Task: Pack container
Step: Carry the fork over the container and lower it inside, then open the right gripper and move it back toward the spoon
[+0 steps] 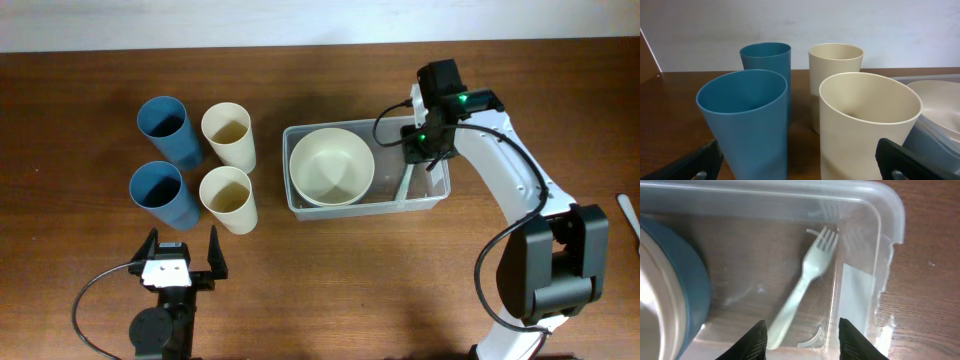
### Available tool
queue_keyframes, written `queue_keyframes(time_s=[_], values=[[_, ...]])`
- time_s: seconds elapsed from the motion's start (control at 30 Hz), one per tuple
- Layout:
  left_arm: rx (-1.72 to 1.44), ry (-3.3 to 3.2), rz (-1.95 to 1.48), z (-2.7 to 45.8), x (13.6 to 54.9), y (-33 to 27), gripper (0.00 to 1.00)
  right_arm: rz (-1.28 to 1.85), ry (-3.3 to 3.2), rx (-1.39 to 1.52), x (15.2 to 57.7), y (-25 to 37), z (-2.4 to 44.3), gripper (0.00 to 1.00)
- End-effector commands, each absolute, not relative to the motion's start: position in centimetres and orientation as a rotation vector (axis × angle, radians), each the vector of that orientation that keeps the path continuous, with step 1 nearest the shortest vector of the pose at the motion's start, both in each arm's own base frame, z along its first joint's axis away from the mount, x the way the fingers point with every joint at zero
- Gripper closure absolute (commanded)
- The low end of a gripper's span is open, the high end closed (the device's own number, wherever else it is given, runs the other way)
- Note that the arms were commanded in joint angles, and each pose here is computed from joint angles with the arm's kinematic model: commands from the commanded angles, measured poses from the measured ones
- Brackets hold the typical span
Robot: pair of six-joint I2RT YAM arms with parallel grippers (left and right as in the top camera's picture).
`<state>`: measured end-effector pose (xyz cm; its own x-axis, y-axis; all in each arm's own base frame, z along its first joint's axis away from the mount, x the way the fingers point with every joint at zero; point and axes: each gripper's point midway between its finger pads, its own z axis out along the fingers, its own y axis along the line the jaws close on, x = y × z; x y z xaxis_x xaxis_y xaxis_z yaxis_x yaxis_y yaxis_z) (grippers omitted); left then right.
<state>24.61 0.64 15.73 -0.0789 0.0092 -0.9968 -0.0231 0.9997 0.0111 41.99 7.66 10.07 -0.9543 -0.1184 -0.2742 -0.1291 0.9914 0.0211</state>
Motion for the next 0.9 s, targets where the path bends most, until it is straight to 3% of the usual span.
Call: queue_keyframes(time_s=[0.0, 0.27, 0.37, 0.5, 0.87], values=[[-0.002, 1.652, 0.048, 15.6, 24.6, 0.8, 0.0, 0.048, 2.731, -0.169, 43.4, 7.8, 15.7, 0.59], [-0.003, 1.652, 0.048, 15.6, 24.6, 0.8, 0.0, -0.028, 2.655, 0.008, 43.6, 2.7, 21.0, 0.56], [-0.003, 1.652, 0.048, 15.6, 24.6, 0.8, 0.0, -0.04, 2.661, 0.249, 43.3, -1.9, 20.7, 0.49], [-0.003, 1.652, 0.048, 15.6, 24.6, 0.8, 0.0, -0.05, 2.619, 0.743, 41.4, -10.9, 19.6, 0.48], [-0.003, 1.652, 0.048, 15.6, 24.6, 0.8, 0.0, -0.098, 2.56, 1.233, 35.0, -21.5, 17.0, 0.41]])
